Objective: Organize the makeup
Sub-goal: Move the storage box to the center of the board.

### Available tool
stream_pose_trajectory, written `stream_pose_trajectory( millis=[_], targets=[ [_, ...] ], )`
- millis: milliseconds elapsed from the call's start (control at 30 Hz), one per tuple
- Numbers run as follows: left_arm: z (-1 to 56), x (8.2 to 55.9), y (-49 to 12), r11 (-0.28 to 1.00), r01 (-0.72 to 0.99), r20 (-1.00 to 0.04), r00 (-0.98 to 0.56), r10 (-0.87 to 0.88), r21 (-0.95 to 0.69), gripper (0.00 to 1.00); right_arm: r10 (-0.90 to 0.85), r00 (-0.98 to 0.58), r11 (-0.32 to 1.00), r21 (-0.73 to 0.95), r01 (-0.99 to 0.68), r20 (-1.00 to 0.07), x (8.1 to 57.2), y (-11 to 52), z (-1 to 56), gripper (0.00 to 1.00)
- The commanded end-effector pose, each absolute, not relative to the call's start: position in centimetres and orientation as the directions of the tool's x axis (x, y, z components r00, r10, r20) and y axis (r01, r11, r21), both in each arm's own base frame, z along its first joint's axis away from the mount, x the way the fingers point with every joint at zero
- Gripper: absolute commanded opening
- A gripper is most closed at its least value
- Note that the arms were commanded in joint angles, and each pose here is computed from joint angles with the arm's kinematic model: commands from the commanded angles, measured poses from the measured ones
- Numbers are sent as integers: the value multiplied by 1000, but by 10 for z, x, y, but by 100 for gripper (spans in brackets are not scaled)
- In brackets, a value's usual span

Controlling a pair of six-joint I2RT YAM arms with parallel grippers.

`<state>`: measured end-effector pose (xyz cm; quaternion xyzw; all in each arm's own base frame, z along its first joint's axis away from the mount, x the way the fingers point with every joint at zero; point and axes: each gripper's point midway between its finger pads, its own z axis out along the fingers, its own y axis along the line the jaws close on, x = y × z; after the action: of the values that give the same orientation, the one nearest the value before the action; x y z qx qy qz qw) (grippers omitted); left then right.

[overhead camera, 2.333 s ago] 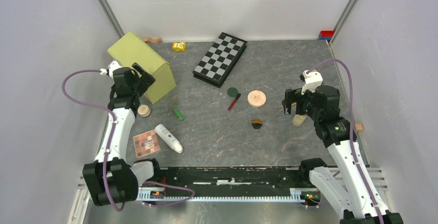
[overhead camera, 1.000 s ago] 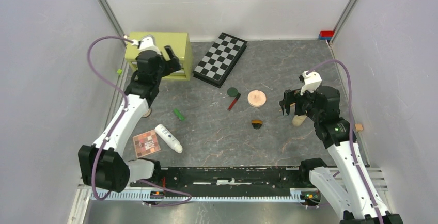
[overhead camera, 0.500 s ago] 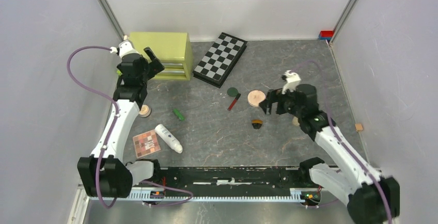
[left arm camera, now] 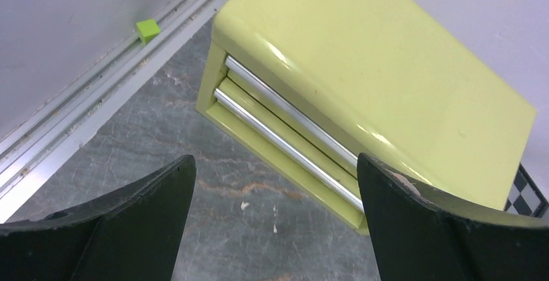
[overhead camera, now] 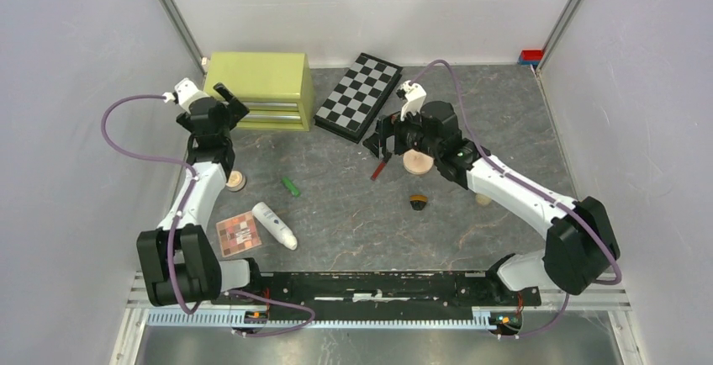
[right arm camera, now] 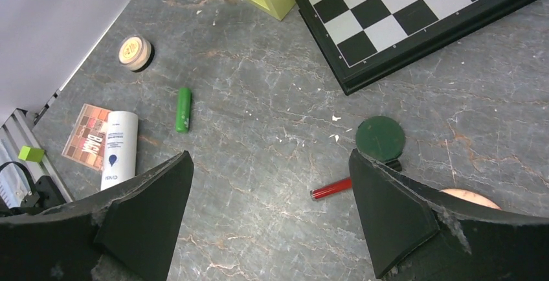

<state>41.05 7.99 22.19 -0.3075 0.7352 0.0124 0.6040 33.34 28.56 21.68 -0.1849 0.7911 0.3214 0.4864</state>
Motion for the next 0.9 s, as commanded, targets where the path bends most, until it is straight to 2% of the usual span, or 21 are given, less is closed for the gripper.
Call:
stream_pose_trajectory(
  millis=[0, 200, 600, 867],
  targets=[
    [253, 427, 103, 784, -412, -882, 134, -452, -464, 100, 21, -420, 724, 304, -620, -907, 348, 294, 227, 98],
    [262, 444, 114, 801, -288, -851, 202, -485, -525, 100, -21, -423, 716, 282, -639, -906, 361, 306, 218, 97],
    [253, 473, 152, 789, -219, -817, 222, -532, -574, 100, -65, -425, 716, 255, -650, -903, 385, 321, 208, 97],
    [243, 493, 166, 799, -209, -825, 190, -532, -564, 100, 23, -437, 748, 306, -590, -899, 430, 339, 228, 97]
  ],
)
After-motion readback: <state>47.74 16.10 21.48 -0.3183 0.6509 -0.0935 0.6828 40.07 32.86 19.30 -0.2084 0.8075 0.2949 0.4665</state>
